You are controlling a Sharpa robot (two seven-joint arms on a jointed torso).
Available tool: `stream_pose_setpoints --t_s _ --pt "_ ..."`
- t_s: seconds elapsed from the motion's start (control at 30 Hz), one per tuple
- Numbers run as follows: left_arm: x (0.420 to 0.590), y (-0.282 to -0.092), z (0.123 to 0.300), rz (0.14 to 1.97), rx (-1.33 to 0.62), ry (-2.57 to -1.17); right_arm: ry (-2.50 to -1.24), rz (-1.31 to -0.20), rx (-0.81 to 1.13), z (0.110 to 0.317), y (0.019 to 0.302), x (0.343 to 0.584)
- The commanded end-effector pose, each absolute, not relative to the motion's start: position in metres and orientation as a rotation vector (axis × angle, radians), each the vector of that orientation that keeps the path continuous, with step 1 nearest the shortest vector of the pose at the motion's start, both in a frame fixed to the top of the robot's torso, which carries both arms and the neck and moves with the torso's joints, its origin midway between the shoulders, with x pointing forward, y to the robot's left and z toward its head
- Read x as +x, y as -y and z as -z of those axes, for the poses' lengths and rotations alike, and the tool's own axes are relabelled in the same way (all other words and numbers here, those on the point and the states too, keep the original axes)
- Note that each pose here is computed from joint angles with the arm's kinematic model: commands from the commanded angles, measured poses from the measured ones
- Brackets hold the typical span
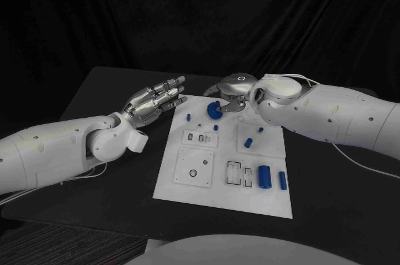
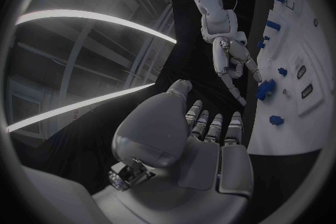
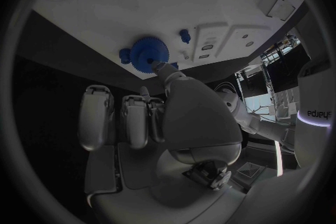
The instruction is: Assemble the parts on the task board
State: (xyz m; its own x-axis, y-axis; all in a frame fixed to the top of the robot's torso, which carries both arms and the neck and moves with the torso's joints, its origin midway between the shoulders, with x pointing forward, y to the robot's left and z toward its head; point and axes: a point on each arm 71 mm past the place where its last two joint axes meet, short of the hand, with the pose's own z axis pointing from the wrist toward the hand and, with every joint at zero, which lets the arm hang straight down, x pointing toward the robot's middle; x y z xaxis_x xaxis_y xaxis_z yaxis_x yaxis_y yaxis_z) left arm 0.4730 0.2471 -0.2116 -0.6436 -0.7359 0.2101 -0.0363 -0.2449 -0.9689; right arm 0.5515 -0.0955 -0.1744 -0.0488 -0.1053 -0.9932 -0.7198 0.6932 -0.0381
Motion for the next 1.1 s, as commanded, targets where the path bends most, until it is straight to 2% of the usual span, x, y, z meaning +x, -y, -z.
stream_pose_setpoints --t_s 0.03,0.23,0.57,1.1 --pt "0.472 -0.245 0.211 1.964 -0.928 -1.53 -1.501 -0.589 -0.681 0.172 0.098 0.549" --pt "0.472 -0.247 0.211 1.959 -0.931 -1.53 -1.466 -0.603 -0.666 0.171 0.105 0.546" --pt "0.472 -0.248 0.211 1.958 -0.933 -1.533 -1.493 -0.569 -0.629 0.176 0.12 0.544" --pt "0.472 -0.248 0.211 1.959 -0.933 -1.535 -1.55 -0.54 -0.625 0.184 0.119 0.547"
